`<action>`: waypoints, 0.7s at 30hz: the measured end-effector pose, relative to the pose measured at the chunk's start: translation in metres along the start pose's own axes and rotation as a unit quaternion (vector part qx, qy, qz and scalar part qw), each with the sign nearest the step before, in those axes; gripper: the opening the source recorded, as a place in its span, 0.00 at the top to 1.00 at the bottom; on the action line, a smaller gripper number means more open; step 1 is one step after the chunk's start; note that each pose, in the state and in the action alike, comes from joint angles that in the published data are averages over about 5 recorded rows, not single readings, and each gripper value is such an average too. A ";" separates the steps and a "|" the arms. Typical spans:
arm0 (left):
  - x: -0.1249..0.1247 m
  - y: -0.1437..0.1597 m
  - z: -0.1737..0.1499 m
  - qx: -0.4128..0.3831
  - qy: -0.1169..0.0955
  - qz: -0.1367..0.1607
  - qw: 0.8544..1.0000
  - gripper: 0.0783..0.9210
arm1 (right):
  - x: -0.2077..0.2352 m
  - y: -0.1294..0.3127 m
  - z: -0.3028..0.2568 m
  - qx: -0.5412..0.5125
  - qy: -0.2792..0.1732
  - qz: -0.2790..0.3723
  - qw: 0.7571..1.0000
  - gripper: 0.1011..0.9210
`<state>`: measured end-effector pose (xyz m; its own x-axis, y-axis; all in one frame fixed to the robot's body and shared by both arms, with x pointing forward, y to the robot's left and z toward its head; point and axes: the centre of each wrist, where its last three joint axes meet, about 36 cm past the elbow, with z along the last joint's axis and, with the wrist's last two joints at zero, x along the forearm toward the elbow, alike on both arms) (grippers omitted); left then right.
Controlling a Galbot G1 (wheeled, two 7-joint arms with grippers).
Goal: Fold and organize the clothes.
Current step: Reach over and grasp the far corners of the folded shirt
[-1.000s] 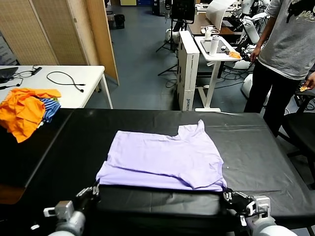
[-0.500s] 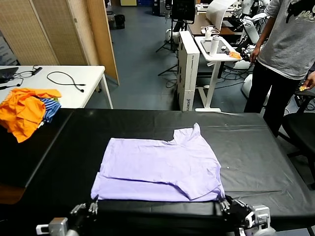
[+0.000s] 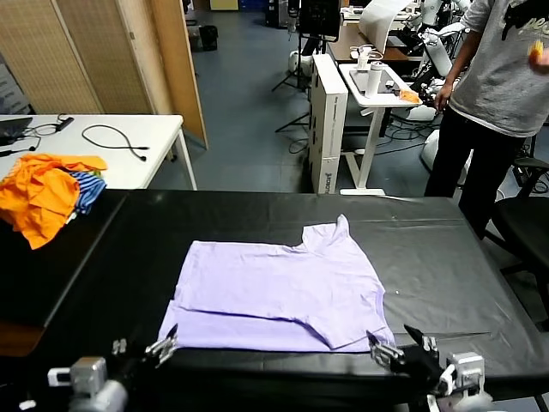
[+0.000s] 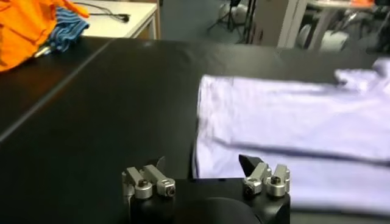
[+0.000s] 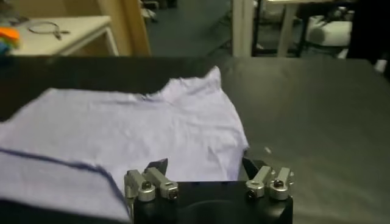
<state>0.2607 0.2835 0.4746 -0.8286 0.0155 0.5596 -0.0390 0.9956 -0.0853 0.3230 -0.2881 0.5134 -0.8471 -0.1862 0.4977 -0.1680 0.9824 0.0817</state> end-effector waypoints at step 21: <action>-0.150 0.030 -0.090 0.026 -0.001 0.049 0.998 0.02 | -0.173 -0.032 -0.050 -0.004 0.032 -0.021 0.999 0.02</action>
<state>0.4341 0.3197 0.4624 -0.8309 0.1132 0.5447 0.0145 0.9831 -0.1823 0.5005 -0.2863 0.4676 -0.8050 -0.2266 0.5483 -0.1988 0.9738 0.1107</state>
